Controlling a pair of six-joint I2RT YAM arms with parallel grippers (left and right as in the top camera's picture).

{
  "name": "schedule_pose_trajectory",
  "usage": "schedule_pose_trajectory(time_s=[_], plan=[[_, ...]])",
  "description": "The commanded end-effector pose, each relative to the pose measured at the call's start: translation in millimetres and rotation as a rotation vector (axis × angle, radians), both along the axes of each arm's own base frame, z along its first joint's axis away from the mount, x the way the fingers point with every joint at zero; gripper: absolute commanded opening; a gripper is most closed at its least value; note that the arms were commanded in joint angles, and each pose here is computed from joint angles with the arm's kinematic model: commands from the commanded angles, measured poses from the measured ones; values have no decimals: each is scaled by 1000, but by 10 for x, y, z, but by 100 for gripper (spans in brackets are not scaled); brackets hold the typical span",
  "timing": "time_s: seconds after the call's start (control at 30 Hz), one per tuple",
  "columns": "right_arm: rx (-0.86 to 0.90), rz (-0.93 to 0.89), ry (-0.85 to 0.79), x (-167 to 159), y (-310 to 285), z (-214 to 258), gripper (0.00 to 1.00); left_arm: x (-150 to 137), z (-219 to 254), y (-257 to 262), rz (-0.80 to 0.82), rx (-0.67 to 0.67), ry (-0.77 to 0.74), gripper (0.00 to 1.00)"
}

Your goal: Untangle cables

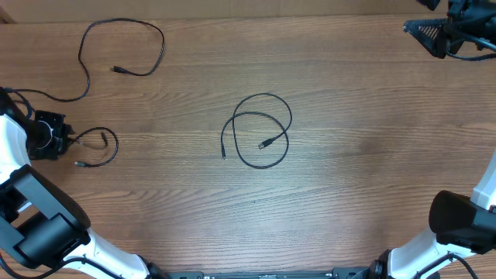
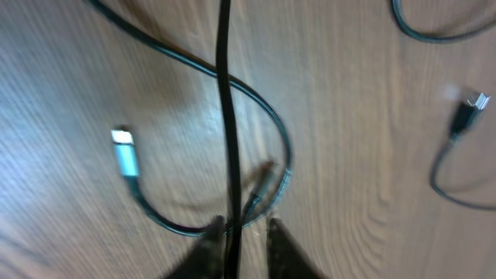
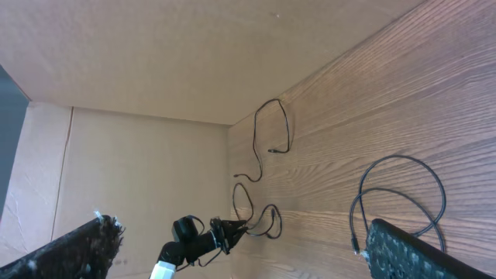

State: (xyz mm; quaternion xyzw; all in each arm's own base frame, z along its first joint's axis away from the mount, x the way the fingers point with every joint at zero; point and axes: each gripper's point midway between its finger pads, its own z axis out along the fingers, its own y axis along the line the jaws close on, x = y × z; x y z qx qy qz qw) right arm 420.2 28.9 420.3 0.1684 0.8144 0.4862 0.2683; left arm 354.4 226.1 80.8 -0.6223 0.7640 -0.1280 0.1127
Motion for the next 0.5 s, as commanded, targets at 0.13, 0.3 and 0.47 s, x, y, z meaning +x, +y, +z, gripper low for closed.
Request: schedule_pose_trajectory(time_s=[0.13,0.3,0.47], plan=[[-11,-4,-19,-11,-20,40,100,-199,-43,137,-41,104,112,31],[-11,-4,-19,-11,-20,40,100,-259,-57,83,-49,85,138,44],[-11,-4,-19,-11,-20,39,100,-316,-73,17,-57,57,159,49]])
